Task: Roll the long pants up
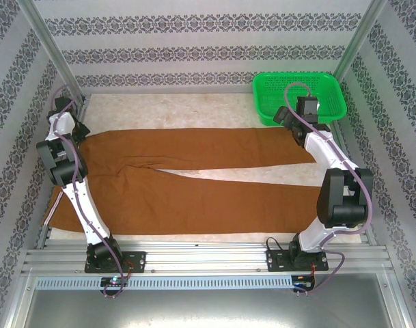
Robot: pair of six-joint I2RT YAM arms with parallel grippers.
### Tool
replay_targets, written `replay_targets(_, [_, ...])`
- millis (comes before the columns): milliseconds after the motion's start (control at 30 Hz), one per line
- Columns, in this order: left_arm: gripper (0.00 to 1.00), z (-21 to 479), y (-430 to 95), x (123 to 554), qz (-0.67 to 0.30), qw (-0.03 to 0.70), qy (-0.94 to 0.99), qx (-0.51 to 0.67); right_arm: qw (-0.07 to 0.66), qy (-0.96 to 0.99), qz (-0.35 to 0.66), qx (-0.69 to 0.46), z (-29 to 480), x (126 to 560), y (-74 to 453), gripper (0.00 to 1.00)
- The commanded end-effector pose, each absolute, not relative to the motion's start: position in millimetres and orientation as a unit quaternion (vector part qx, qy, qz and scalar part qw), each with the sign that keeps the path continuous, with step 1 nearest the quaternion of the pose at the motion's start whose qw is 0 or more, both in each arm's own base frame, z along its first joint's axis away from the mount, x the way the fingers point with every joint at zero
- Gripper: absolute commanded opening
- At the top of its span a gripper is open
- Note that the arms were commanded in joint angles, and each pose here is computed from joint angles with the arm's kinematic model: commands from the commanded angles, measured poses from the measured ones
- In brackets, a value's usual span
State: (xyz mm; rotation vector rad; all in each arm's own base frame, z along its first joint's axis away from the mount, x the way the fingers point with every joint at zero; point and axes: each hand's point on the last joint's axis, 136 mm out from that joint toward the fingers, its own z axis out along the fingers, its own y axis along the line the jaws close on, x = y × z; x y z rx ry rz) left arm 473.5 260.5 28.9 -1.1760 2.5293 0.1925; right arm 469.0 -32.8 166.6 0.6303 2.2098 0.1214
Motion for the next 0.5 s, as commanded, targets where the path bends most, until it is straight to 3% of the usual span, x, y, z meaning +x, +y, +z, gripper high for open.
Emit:
replay_targets(0, [0.0,15,213,450,0.034,0.128,0.917,-0.377,0.365,0.884,0.011,0.294,148,463,-55,0.98])
replay_targets(167, [0.0,1,200,438,0.024,0.112,0.922,-0.369,0.239,0.907,-0.046,0.345,98,438,-92,0.98])
replay_targets(467, [0.0,14,195,454,0.017,0.127,0.924,-0.36,0.13,0.886,-0.041,0.444,54,397,-153,0.97])
